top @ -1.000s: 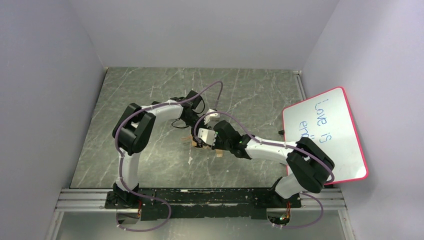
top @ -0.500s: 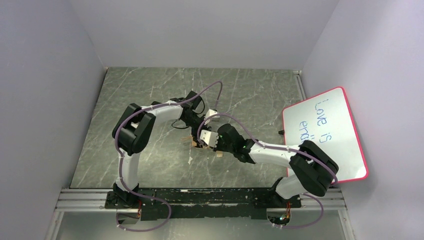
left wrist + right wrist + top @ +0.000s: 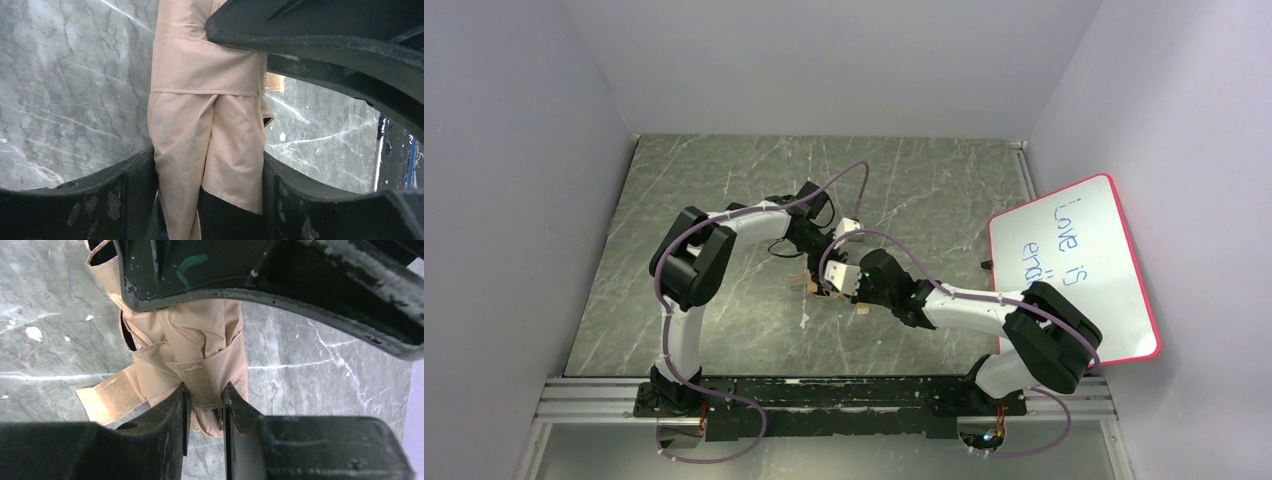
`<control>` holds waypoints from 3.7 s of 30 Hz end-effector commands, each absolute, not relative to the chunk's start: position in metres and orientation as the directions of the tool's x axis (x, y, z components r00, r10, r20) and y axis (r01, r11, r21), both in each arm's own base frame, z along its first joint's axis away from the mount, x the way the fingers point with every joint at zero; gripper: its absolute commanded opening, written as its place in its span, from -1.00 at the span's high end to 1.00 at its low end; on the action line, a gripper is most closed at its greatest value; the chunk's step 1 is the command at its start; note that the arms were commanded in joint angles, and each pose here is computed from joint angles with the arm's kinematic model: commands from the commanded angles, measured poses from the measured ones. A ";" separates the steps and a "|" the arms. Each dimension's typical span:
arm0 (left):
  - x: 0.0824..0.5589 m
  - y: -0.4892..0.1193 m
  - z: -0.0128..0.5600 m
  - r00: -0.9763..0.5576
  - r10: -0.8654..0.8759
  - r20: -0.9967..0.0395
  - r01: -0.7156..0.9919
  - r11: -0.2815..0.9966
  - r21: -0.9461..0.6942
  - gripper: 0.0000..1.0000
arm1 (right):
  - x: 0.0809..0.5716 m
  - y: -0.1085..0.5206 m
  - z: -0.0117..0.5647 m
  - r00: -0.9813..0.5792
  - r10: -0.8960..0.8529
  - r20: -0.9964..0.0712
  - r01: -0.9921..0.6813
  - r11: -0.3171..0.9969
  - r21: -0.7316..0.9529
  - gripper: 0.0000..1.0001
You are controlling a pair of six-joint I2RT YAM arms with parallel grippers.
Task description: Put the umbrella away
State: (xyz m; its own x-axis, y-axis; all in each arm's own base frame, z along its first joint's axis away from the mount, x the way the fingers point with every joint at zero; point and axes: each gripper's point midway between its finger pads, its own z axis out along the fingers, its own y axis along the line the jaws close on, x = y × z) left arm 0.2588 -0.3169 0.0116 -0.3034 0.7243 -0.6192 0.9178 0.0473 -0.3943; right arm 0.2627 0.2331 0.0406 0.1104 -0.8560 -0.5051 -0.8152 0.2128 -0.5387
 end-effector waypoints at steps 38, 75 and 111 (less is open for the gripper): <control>0.171 -0.240 -0.099 -0.344 0.933 -0.103 0.840 0.256 -0.478 0.89 | 0.236 0.229 0.091 0.003 -0.708 -0.707 -0.802 0.421 -0.424 -0.38; 0.200 -0.234 -0.093 -0.374 0.924 -0.081 0.900 0.340 -0.273 0.90 | 0.185 0.210 0.063 -0.699 0.576 -0.424 0.162 0.705 0.690 0.11; 0.209 -0.218 -0.090 -0.369 0.928 -0.050 0.917 0.355 -0.182 0.91 | 0.184 0.207 -0.010 -0.614 0.706 -0.354 0.421 0.672 0.610 0.37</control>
State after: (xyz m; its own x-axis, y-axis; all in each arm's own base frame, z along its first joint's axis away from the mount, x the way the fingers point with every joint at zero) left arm 0.2557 -0.3360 0.0042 -0.2645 0.7855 -0.5595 0.9629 0.1834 -0.1977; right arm 0.1959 0.2256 0.0171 -0.5980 0.7342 -0.3215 0.3814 0.6134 0.6915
